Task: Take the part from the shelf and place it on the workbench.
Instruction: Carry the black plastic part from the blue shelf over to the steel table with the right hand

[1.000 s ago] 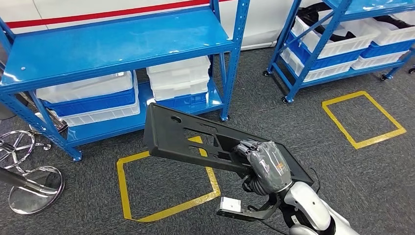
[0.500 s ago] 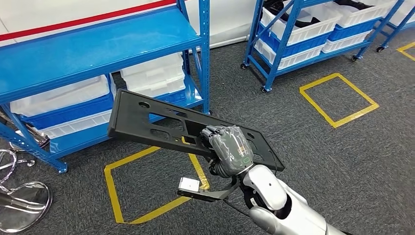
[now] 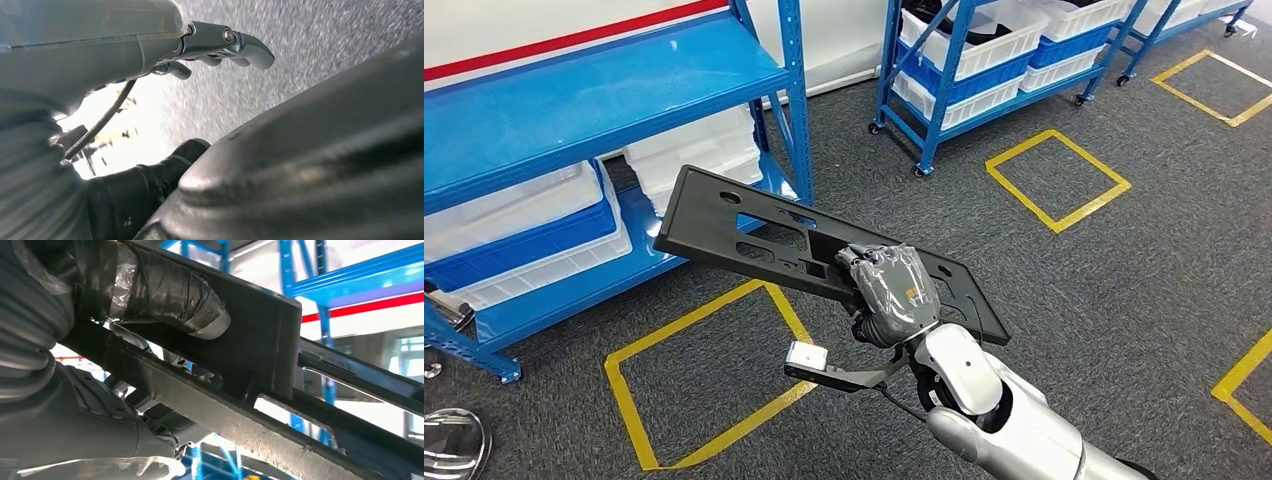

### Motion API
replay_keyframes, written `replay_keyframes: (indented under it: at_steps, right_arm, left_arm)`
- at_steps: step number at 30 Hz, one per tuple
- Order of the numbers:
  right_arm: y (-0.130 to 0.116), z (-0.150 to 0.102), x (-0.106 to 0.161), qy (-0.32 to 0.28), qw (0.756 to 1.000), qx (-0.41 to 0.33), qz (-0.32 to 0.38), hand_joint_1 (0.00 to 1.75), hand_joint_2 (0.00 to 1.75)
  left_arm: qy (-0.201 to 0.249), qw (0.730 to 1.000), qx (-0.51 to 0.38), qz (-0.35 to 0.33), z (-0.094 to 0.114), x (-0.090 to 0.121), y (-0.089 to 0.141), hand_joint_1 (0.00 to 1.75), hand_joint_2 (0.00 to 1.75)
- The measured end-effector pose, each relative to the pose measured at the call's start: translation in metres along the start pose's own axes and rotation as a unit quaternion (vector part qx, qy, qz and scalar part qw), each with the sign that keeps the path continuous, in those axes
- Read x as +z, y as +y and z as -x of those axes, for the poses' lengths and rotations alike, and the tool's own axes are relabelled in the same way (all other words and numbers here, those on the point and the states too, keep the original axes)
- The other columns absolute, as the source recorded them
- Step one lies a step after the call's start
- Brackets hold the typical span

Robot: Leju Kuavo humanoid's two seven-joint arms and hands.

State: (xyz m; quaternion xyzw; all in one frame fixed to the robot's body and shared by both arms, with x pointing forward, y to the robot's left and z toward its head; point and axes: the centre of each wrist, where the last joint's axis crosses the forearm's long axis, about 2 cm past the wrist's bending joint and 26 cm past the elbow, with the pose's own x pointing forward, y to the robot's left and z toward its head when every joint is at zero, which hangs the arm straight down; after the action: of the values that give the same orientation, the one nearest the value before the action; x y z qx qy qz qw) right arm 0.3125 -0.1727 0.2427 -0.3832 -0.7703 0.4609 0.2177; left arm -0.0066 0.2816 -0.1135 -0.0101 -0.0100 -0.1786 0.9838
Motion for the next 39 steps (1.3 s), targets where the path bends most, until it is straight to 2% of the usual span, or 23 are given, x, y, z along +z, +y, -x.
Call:
replay_keyframes:
  at_steps: [14, 18, 21, 26, 34, 39]
  right_arm:
    - [-0.004, 0.010, -0.007, 0.023, 0.999, 0.037, -0.007, 1.75, 1.75]
    - [-0.010, 0.015, -0.016, 0.022, 0.999, 0.044, -0.013, 1.75, 1.75]
    - [-0.015, 0.018, -0.025, 0.016, 0.999, 0.042, -0.018, 1.75, 1.75]
    - [-0.022, 0.019, -0.034, 0.007, 0.999, 0.036, -0.013, 1.75, 1.75]
    - [-0.020, 0.012, -0.034, -0.002, 0.999, 0.029, -0.013, 1.75, 1.75]
    - [-0.024, 0.008, -0.026, -0.024, 1.000, 0.004, -0.002, 1.75, 1.75]
  left_arm:
    - [0.011, 0.994, -0.109, -0.023, -0.006, 0.000, 0.022, 0.00, 1.75]
    - [0.014, 0.989, -0.142, -0.029, -0.004, 0.000, 0.028, 0.00, 1.75]
    - [0.007, 0.986, -0.162, -0.030, -0.011, 0.000, 0.030, 0.00, 1.75]
    - [0.000, 0.986, -0.163, -0.028, -0.013, 0.000, 0.032, 0.00, 1.75]
    - [-0.013, 0.989, -0.147, -0.018, -0.012, 0.000, 0.028, 0.00, 1.75]
    - [-0.014, 0.994, -0.105, -0.017, -0.012, 0.000, 0.027, 0.00, 1.75]
